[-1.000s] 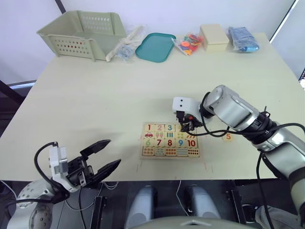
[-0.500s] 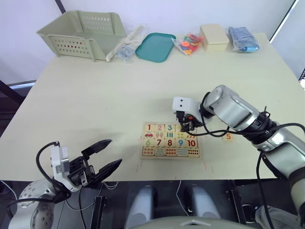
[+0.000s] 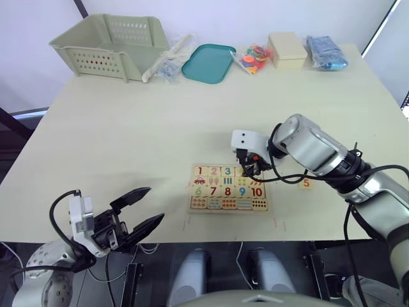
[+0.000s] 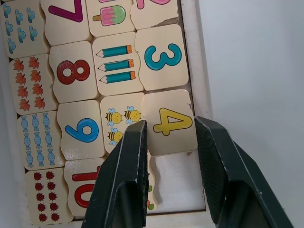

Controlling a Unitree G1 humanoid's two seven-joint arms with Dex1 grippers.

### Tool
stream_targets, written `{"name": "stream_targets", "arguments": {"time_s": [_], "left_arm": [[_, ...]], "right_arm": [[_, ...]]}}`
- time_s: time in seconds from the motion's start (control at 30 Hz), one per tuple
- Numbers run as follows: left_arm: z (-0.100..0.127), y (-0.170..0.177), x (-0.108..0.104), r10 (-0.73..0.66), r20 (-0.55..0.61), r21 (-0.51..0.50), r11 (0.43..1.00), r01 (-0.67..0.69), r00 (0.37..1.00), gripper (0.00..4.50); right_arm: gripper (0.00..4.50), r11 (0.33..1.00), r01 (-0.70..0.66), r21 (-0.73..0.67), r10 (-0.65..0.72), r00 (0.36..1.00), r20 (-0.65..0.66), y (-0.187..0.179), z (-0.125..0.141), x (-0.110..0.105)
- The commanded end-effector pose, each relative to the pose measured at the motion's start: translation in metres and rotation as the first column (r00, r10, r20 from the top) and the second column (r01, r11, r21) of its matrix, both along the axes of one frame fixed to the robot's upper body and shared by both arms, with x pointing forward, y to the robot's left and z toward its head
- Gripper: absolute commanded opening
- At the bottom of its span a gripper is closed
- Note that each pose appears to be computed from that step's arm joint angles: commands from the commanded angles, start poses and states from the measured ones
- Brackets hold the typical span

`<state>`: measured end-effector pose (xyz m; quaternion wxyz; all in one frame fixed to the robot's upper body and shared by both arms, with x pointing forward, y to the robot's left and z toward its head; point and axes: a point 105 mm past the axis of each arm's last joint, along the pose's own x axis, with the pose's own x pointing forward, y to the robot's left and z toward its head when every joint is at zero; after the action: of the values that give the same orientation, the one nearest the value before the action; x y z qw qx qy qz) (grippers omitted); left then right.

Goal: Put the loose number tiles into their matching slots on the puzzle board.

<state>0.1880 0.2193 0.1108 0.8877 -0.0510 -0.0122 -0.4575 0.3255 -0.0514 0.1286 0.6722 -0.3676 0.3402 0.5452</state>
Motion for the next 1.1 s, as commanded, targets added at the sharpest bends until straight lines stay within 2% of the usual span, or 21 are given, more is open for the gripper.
{"name": "stream_targets", "arguments": {"time_s": [0.03,0.7,0.73,0.93,1.1], "left_arm": [[0.0089,-0.0026,-0.0019,-0.016,0.045,0.017,1.000,0.015,0.999,4.50],[0.0094,-0.0038,-0.0013,-0.015,0.047,0.014,1.000,0.014,0.999,4.50],[0.0094,-0.0039,-0.0013,-0.015,0.047,0.015,1.000,0.015,0.999,4.50],[0.0096,-0.0040,-0.0010,-0.015,0.048,0.014,1.000,0.015,0.999,4.50],[0.0097,-0.0043,-0.0009,-0.017,0.048,0.013,1.000,0.017,0.999,4.50]], "right_arm": [[0.91,1.000,-0.017,0.014,0.017,0.999,0.035,0.0037,0.0108,0.0014],[0.91,1.000,-0.021,0.018,0.020,0.999,0.032,0.0041,0.0110,0.0005],[1.92,1.000,-0.020,0.018,0.019,0.999,0.032,0.0041,0.0110,0.0006],[4.48,1.000,-0.020,0.019,0.019,0.999,0.036,0.0046,0.0114,0.0008],[4.48,0.999,-0.015,0.039,0.013,0.999,0.046,0.0059,0.0145,0.0020]]}}
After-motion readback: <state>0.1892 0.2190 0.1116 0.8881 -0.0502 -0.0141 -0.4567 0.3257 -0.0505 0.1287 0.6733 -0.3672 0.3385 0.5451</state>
